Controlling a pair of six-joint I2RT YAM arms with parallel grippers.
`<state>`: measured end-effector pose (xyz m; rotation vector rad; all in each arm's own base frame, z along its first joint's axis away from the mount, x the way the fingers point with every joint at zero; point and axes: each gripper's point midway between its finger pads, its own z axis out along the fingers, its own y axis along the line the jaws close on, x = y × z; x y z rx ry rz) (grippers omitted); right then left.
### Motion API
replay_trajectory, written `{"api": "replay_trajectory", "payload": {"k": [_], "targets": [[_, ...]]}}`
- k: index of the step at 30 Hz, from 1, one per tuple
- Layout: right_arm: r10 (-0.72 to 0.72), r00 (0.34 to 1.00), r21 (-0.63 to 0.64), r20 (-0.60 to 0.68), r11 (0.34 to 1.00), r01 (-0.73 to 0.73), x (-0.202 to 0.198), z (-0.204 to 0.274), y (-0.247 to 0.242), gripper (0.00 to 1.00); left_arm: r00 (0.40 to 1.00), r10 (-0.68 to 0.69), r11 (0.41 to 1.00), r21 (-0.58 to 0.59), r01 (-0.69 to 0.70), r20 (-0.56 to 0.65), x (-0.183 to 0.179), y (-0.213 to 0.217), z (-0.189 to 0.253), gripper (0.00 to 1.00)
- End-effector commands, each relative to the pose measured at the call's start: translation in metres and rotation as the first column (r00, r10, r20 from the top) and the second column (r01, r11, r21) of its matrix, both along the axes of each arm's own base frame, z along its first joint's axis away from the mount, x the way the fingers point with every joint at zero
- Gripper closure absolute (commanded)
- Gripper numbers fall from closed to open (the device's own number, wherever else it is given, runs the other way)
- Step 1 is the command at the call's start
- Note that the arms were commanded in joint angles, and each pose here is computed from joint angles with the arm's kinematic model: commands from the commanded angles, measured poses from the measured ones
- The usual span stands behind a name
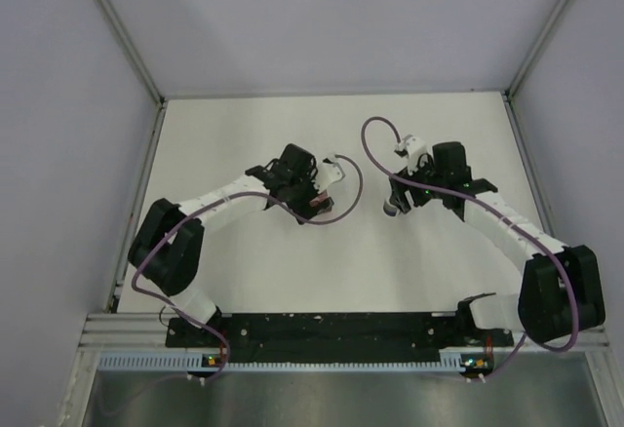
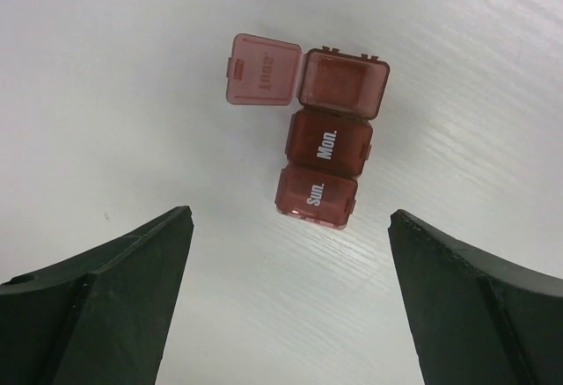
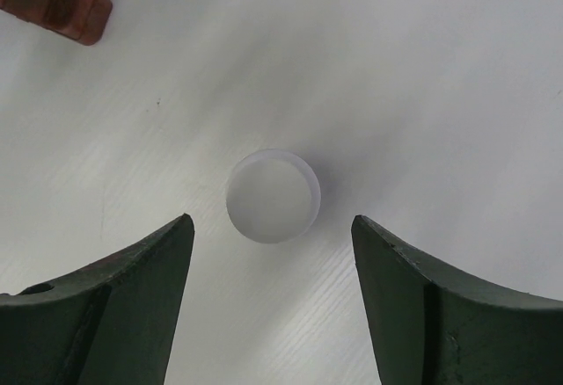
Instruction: Sort the pills into containers
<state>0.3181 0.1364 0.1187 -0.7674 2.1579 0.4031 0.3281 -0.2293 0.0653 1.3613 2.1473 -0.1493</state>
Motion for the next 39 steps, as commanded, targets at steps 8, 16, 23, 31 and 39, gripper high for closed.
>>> {"api": "replay_trajectory", "payload": {"k": [8,16,23,31,39], "targets": [[0.002,1.0,-0.104,-0.025,0.995,-0.005,0.012,-0.031,0.009,0.28,0.996,-0.007,0.986,-0.163,0.022,0.094,-0.01,-0.007,0.081,0.01],[0.0,0.997,-0.118,-0.071,0.993,-0.008,0.015,-0.046,0.013,0.37,0.994,-0.021,0.979,-0.202,0.042,0.109,-0.017,-0.008,0.097,0.01],[0.006,0.998,-0.11,-0.07,0.994,-0.014,0.017,-0.044,0.016,0.41,0.995,-0.041,0.973,-0.221,0.059,0.089,-0.023,-0.012,0.094,0.01],[0.001,0.998,-0.106,-0.067,0.994,-0.008,0.02,-0.043,0.018,0.34,0.996,-0.042,0.974,-0.219,0.058,0.077,-0.023,-0.013,0.089,0.01],[0.007,0.998,-0.097,-0.063,0.995,-0.013,0.024,-0.04,0.023,0.37,0.996,-0.042,0.976,-0.21,0.056,0.075,-0.023,-0.012,0.088,0.01]]}}
